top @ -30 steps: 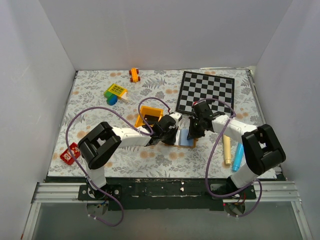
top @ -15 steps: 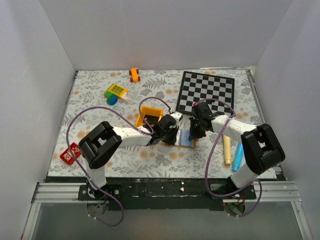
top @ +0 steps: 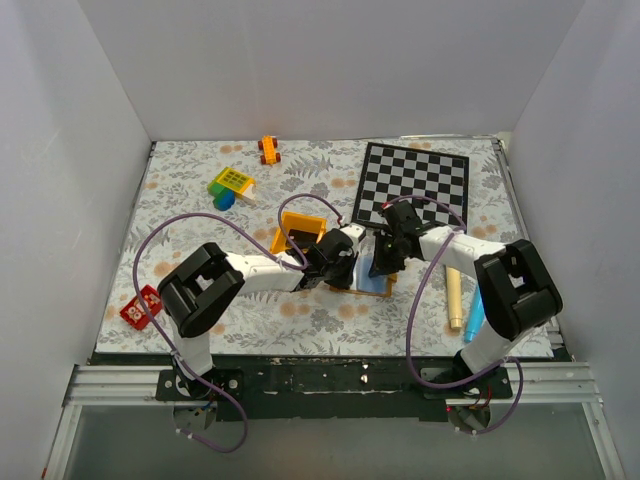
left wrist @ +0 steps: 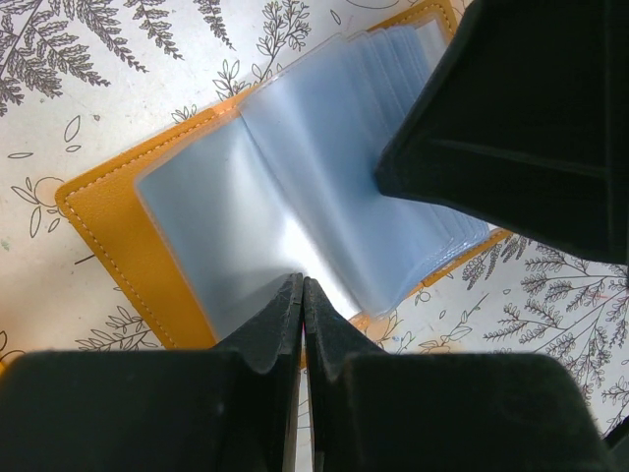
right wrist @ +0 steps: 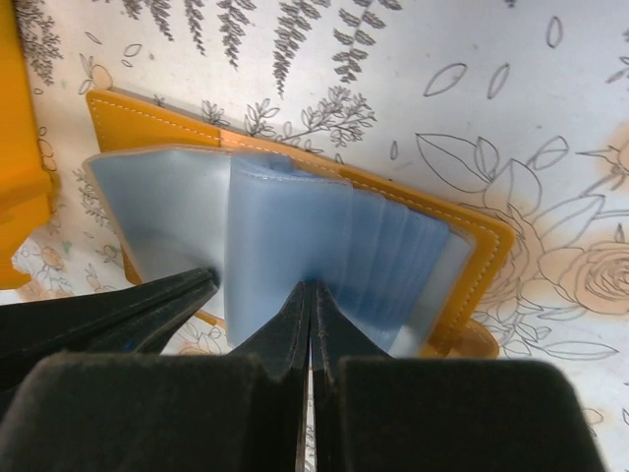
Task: Put the credit cards into the card holder
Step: Open the card holder at the center of the board.
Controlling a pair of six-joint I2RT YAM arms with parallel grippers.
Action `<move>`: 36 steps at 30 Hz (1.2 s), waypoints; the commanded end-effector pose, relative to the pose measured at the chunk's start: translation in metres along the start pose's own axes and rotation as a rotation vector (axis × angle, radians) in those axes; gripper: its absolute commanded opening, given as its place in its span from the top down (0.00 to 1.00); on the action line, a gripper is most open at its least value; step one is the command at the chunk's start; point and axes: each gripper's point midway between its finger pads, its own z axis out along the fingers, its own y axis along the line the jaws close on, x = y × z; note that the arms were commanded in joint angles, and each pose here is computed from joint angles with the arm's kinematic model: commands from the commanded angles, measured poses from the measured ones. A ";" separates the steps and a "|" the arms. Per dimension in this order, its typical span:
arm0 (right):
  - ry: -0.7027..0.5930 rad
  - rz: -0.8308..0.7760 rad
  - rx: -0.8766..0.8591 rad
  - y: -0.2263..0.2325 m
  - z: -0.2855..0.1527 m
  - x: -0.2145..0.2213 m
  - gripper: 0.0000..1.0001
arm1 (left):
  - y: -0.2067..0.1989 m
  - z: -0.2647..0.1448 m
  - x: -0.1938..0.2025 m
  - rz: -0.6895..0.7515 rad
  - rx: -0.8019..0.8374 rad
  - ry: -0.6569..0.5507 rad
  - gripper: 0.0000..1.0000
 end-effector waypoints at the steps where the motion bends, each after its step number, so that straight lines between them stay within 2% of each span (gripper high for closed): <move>1: -0.009 0.002 -0.083 0.015 0.007 -0.005 0.99 | 0.003 0.006 0.014 0.014 -0.014 0.048 1.00; 12: -0.012 0.015 -0.179 0.031 0.012 -0.007 0.99 | 0.003 0.000 0.014 0.015 -0.019 0.055 1.00; 28: -0.002 0.020 -0.186 0.031 0.021 -0.006 0.99 | -0.001 -0.050 -0.026 0.020 -0.040 -0.049 1.00; 31: -0.001 0.018 -0.187 0.031 0.021 -0.006 0.99 | -0.008 -0.047 -0.034 0.024 -0.012 -0.079 1.00; 36: -0.001 0.021 -0.184 0.030 0.020 -0.005 0.99 | -0.012 -0.027 -0.033 0.025 0.008 -0.062 1.00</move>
